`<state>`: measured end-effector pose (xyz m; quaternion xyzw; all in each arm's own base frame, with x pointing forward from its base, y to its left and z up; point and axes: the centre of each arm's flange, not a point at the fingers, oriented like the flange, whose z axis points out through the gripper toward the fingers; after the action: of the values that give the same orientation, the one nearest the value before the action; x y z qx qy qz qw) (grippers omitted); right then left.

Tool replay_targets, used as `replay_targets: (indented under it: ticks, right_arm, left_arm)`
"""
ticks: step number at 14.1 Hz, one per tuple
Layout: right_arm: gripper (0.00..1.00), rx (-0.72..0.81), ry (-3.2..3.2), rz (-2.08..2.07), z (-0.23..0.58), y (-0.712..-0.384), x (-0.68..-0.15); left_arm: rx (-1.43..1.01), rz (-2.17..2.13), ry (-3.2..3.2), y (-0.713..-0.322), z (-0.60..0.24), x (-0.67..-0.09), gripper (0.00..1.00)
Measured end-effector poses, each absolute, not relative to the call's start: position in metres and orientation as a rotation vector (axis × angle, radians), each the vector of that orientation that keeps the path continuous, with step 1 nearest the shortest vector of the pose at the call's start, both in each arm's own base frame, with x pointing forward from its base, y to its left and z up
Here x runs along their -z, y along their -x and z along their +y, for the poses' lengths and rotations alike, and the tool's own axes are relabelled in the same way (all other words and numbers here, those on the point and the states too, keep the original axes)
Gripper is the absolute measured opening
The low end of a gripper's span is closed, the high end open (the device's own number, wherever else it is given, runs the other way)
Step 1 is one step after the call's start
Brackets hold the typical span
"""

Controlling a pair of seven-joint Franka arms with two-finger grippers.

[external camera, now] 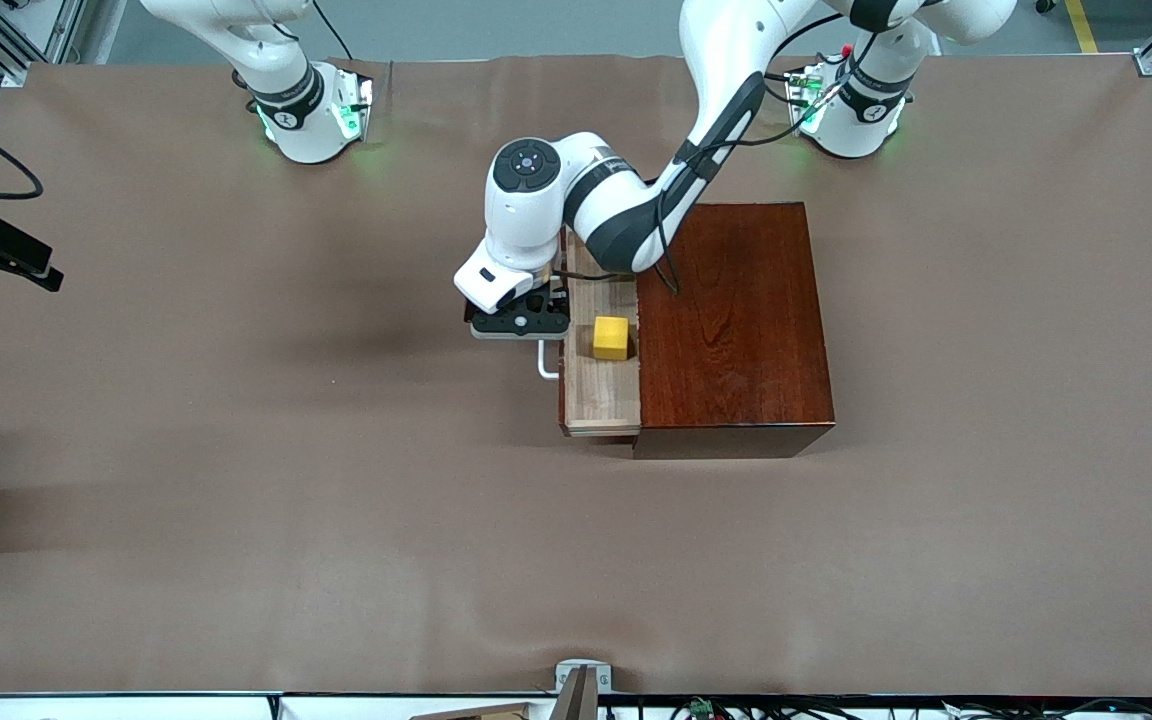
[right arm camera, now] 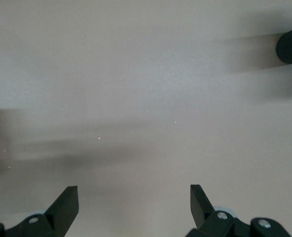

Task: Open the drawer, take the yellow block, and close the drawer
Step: 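Pull the drawer open by its handle with the left gripper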

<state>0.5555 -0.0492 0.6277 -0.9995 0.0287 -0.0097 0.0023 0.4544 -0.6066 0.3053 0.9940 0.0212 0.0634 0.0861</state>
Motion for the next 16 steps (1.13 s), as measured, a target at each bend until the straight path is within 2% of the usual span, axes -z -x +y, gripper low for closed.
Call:
replay_targets:
  ticks: [9, 16]
  right_arm:
    - [1.0, 0.034, 3.136, 0.09, -0.049, -0.556, -0.628]
    - [1.0, 0.035, 3.136, 0.09, -0.049, -0.556, -0.628]
  left_arm:
    - [-0.227, 0.101, -2.896, -0.449, -0.62, -0.311, 1.0]
    - [-0.221, 0.137, -2.851, -0.449, -0.63, -0.339, 1.0]
